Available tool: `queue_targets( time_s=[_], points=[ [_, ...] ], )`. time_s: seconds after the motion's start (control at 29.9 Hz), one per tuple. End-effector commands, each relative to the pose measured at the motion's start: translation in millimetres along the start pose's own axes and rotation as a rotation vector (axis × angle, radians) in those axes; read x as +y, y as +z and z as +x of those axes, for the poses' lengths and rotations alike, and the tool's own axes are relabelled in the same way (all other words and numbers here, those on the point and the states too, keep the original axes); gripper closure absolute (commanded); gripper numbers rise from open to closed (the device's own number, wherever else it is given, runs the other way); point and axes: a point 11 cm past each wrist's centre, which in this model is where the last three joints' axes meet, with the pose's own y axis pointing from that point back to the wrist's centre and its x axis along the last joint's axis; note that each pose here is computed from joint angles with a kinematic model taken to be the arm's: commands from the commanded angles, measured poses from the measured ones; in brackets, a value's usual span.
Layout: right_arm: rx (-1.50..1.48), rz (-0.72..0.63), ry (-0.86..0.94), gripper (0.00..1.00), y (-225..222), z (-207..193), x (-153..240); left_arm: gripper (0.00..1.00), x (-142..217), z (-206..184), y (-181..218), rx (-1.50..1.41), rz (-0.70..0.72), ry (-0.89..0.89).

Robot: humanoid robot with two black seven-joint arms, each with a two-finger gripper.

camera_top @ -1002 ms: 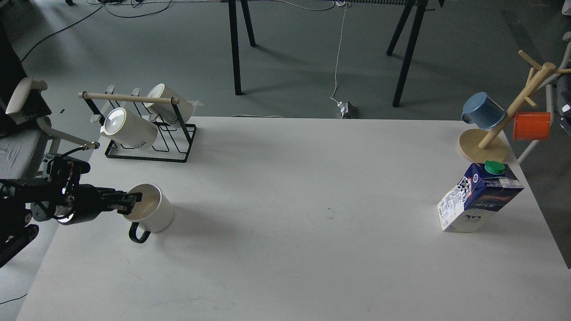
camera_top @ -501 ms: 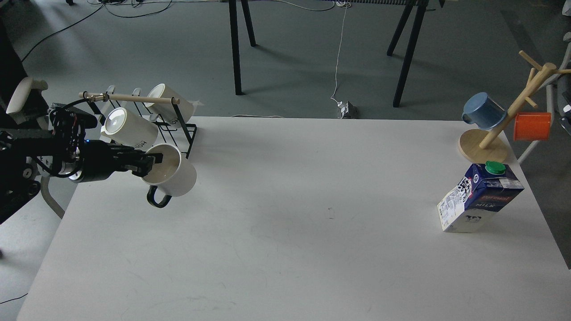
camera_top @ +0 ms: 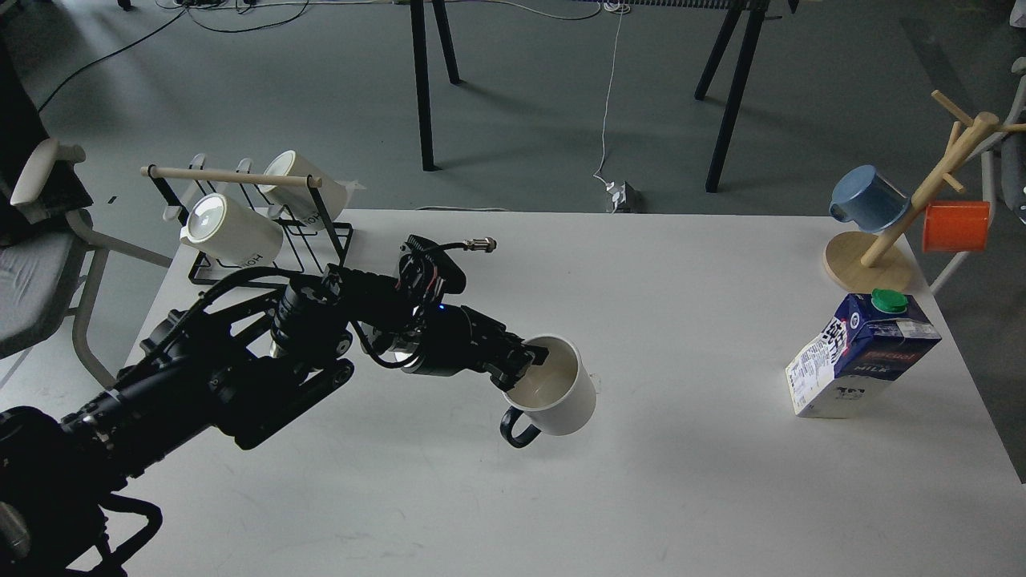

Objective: Place cup and milk with both arms
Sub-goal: 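Carry the white mug toward the table center with the left gripper, then set the mug down, release, and withdraw the left gripper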

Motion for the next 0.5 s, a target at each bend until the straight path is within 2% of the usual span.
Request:
queue_targets(
  time_s=[0.0, 0.13, 0.33, 0.47],
  points=[
    [-0.002, -0.001, -0.004, 0.01, 0.8, -1.3, -0.9, 0.98, -7.1, -9.1, -1.4, 0.012, 0.004, 0.005],
    [-0.002, -0.002, -0.003, 0.01, 1.1, -0.9, -0.5, 0.92, -7.6, -15.0, -1.8, 0.023, 0.004, 0.001],
    [-0.003, -0.005, -0.003, 0.01, 2.3, -0.8, -0.5, 0.89, -5.1, -21.0, -4.8, 0.035, 0.011, -0.010],
    [-0.002, -0.006, -0.001, 0.01, 2.0, -0.4, -0.1, 0.82, -3.8, -24.6, -6.3, 0.041, 0.014, -0.015]
  ],
)
